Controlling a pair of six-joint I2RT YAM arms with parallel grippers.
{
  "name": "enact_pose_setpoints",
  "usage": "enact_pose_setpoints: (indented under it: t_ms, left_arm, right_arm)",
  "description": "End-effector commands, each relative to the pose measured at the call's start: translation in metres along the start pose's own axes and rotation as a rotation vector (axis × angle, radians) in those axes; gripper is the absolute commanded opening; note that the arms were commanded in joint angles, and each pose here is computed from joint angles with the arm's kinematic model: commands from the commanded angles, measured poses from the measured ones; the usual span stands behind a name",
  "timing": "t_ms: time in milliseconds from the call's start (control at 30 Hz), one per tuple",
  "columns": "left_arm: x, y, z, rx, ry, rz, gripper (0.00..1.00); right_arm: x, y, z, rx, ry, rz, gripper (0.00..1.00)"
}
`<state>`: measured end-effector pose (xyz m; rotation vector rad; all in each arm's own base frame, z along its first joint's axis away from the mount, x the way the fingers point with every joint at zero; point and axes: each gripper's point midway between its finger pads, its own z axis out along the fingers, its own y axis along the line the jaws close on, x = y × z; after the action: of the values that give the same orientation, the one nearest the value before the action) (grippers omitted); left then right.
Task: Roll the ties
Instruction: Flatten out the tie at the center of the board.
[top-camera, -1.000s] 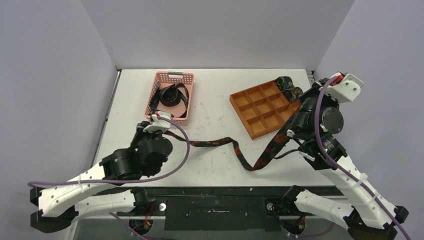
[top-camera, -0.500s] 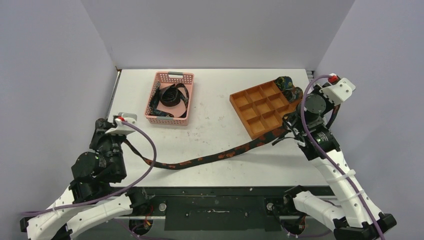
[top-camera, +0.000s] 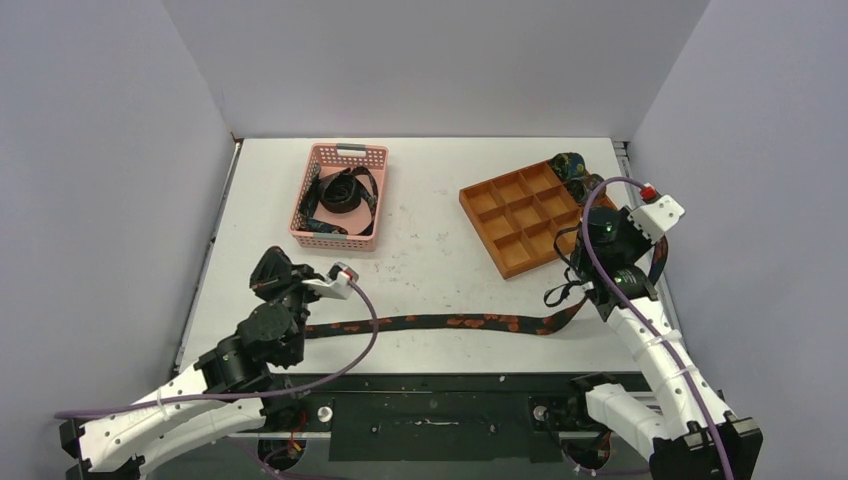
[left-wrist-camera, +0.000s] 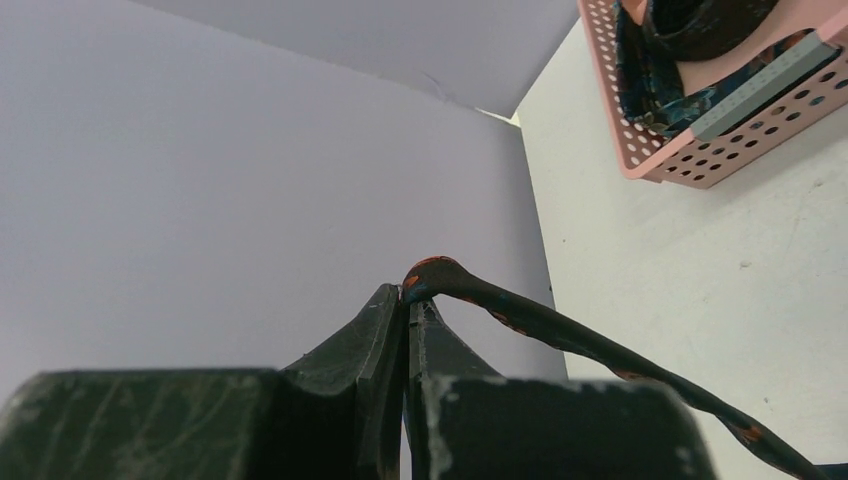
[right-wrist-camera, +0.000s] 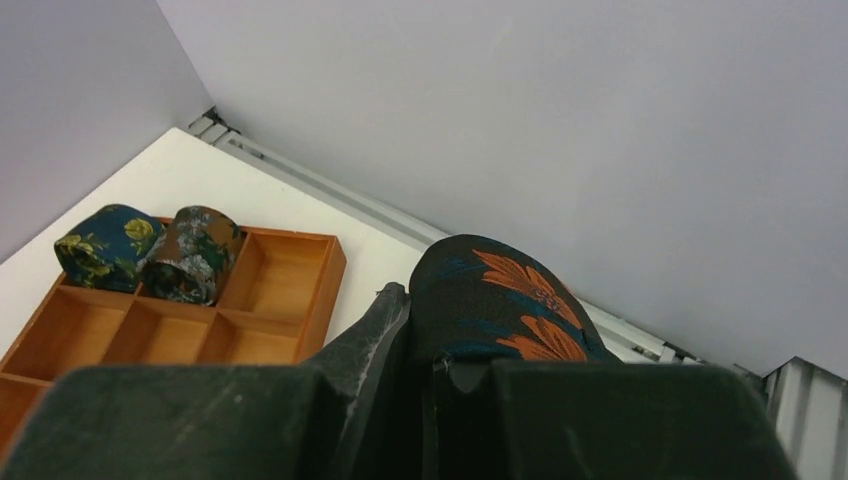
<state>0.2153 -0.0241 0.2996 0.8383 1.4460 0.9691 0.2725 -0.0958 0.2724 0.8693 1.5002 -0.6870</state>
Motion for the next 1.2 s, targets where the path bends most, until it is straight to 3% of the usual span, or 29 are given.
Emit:
enact_pose_setpoints:
  t_ms: [0,167,333,633,800,1033,1067,1167]
  left_arm:
    - [-0.029,-0.018,0.003,0.049,-0.114,0.04,0.0]
    - [-0.094,-0.055,-0.018,0.145,-0.345,0.168,0.0]
    - [-0.149,-0.105,-0.018,0.213,-0.446,0.26,0.0]
    - [-0.245,-0.208,-0.041,0.433,-0.72,0.242,0.0]
    - [-0.296,-0.266,-0.063,0.534,-0.816,0.191,0.0]
    - [-0.351,-0.316,-0.095,0.656,-0.904,0.039,0.0]
    - [-0.358,-0.322,-0.096,0.665,-0.907,0.024,0.02]
    - [-0.371,-0.33,-0.095,0.653,-0.907,-0.021,0.39]
  right_arm:
    - [0.048,0.003,0.002,-0.006,0.147,0.059,0.05]
    - [0.08,0.016,-0.005,-0.091,0.25,0.105,0.05]
    - [0.109,0.021,-0.013,-0.124,0.345,0.131,0.05]
    - [0.128,0.02,-0.026,-0.193,0.409,0.167,0.05]
    - [0.139,0.022,-0.032,-0.225,0.454,0.175,0.05]
    - [0.143,0.022,-0.035,-0.242,0.46,0.171,0.05]
    - [0.144,0.022,-0.035,-0.243,0.461,0.168,0.05]
    - [0.148,0.021,-0.034,-0.244,0.46,0.146,0.05]
